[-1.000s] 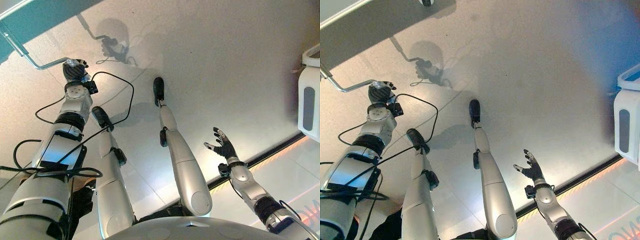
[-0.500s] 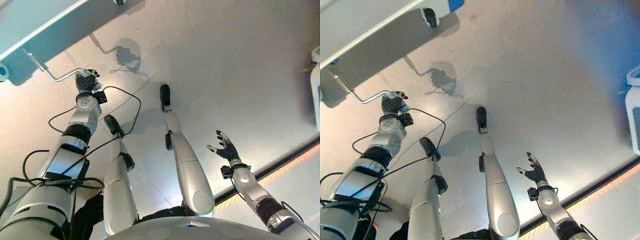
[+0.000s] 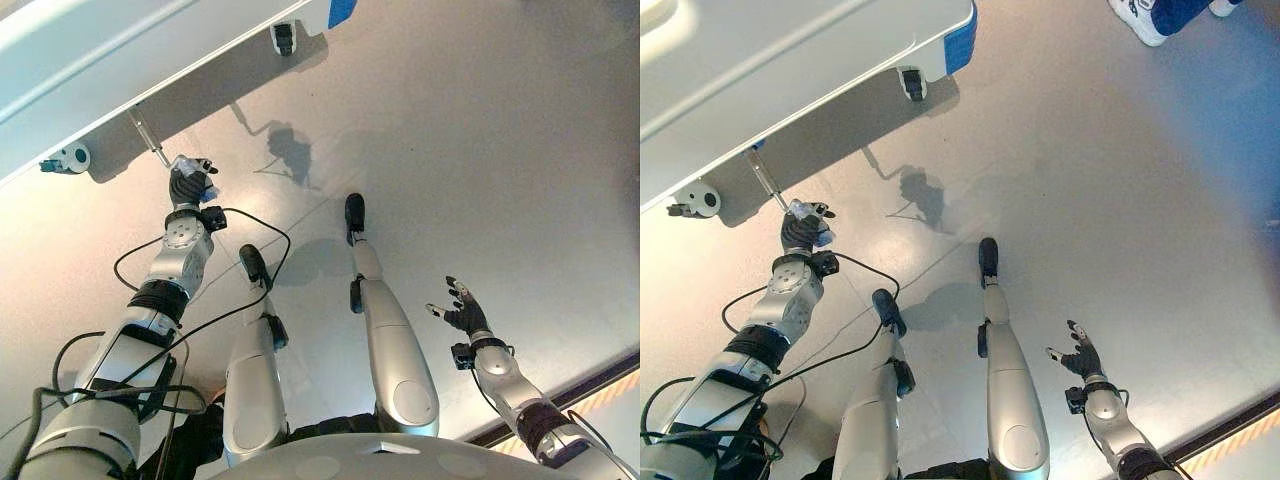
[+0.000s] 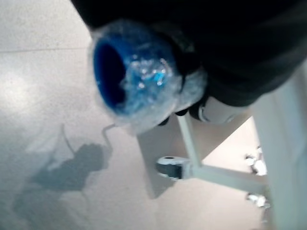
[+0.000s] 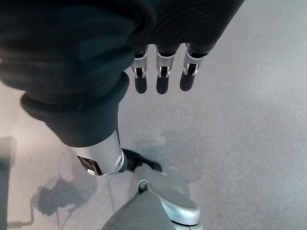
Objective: Raise the hospital bed
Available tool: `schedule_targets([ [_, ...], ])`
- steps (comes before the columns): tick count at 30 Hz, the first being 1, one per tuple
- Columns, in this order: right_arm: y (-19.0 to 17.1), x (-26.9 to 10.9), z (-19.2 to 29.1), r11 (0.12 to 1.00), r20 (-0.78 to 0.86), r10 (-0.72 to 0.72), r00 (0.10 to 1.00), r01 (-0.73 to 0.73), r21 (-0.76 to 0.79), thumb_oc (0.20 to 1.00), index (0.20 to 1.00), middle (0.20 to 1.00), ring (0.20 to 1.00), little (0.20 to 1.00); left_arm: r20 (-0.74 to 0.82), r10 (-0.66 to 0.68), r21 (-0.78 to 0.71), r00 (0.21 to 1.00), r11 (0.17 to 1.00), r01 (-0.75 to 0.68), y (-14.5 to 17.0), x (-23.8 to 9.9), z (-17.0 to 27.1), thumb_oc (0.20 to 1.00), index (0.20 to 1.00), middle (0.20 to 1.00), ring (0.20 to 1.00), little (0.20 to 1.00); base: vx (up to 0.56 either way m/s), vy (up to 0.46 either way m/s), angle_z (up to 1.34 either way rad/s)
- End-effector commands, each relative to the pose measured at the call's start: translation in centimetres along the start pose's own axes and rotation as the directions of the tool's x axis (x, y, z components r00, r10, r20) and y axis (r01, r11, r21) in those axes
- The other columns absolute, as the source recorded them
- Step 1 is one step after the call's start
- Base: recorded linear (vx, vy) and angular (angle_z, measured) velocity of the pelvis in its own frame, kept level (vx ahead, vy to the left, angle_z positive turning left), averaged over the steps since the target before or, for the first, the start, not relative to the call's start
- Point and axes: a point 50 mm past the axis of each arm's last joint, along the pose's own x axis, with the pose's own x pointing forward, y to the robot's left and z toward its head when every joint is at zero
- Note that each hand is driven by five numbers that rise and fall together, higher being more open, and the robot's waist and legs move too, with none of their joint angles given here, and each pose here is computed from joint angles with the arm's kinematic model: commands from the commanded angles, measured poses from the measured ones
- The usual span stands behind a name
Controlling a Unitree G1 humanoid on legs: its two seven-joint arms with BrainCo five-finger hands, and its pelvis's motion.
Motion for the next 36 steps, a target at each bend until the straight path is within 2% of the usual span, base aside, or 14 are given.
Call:
schedule_targets([
  [1, -1.6, -0.8, -1.7, 0.999, -0.062, -0.038, 0.997, 0.036, -0.033, 1.0, 1.0, 1.0, 1.0, 1.0, 0.241, -0.272, -0.019, 0.932, 0.958, 0.285, -5.6, -1.5, 3.7, 0.2, 0.2, 0.2, 0.2, 0.2, 0.01, 0.03, 0.16],
  [20, -1.3, -1.6, -4.1, 0.999, -0.18, -0.04, 0.983, 0.037, -0.024, 1.0, 1.0, 1.0, 1.0, 1.0, 0.222, -0.245, -0.06, 0.944, 0.963, 0.264, -1.3, -3.4, 2.0, 0.2, 0.2, 0.2, 0.2, 0.2, -0.01, 0.05, 0.15],
  [36, -0.3, -2.5, -5.5, 1.0, -0.236, -0.007, 0.972, 0.006, -0.003, 1.0, 1.0, 1.0, 1.0, 1.0, 0.169, -0.116, 0.002, 0.979, 0.993, 0.117, 3.3, -2.3, 1.4, 0.2, 0.2, 0.2, 0.2, 0.2, 0.02, 0.059, 0.15],
])
